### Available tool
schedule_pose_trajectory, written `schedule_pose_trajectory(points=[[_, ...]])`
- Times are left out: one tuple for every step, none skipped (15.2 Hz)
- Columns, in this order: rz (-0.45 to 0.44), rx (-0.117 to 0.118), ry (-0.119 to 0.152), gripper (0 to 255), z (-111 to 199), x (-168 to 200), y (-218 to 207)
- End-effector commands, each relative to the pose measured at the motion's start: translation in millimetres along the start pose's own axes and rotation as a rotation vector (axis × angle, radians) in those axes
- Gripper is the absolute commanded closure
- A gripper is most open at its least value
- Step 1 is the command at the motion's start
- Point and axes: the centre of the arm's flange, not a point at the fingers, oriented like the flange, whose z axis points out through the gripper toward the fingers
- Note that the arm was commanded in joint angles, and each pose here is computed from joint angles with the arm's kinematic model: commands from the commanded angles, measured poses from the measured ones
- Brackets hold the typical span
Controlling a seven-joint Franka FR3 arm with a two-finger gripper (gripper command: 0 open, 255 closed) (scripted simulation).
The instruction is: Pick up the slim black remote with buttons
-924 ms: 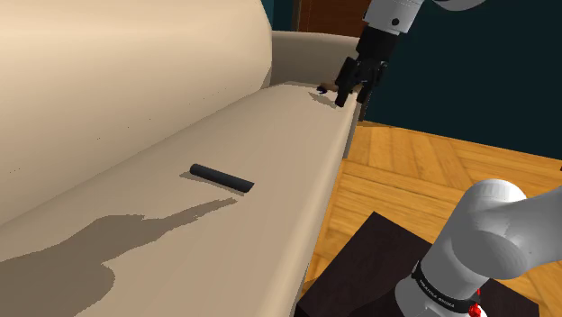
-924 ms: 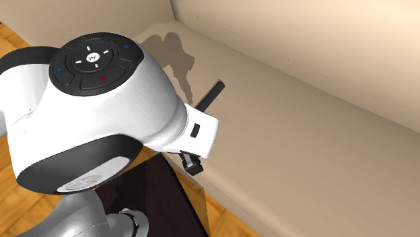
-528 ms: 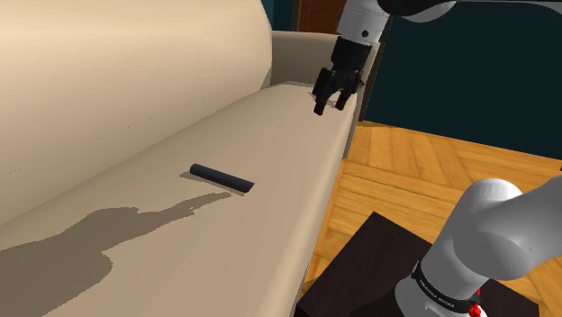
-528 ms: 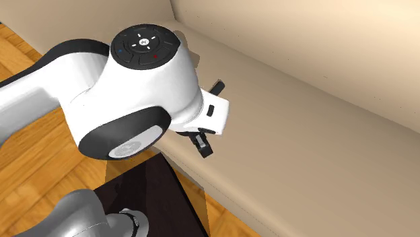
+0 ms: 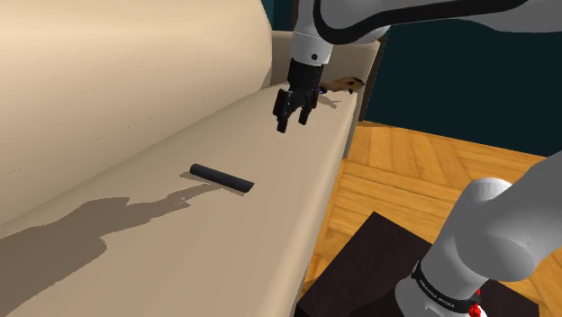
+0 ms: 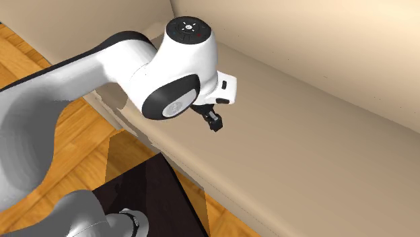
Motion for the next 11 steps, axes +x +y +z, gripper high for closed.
schedule_pose_trajectory(points=[[-0.031, 0.002, -0.013, 0, 18, 19, -18], [-0.046, 0.003, -0.020, 0, 27, 27, -26], [-0.061, 0.003, -0.027, 0, 35, 35, -33], [-0.076, 0.004, -0.033, 0, 43, 42, -41], [-0.091, 0.005, -0.040, 0, 51, 50, -49], [-0.107, 0.005, -0.047, 0, 59, 57, -58], [-0.122, 0.006, -0.054, 0, 68, 64, -66], [-0.137, 0.006, -0.060, 0, 76, 71, -74], [-0.152, 0.007, -0.067, 0, 84, 78, -83], [-0.167, 0.008, -0.074, 0, 93, 85, -91], [-0.182, 0.008, -0.080, 0, 101, 91, -100]])
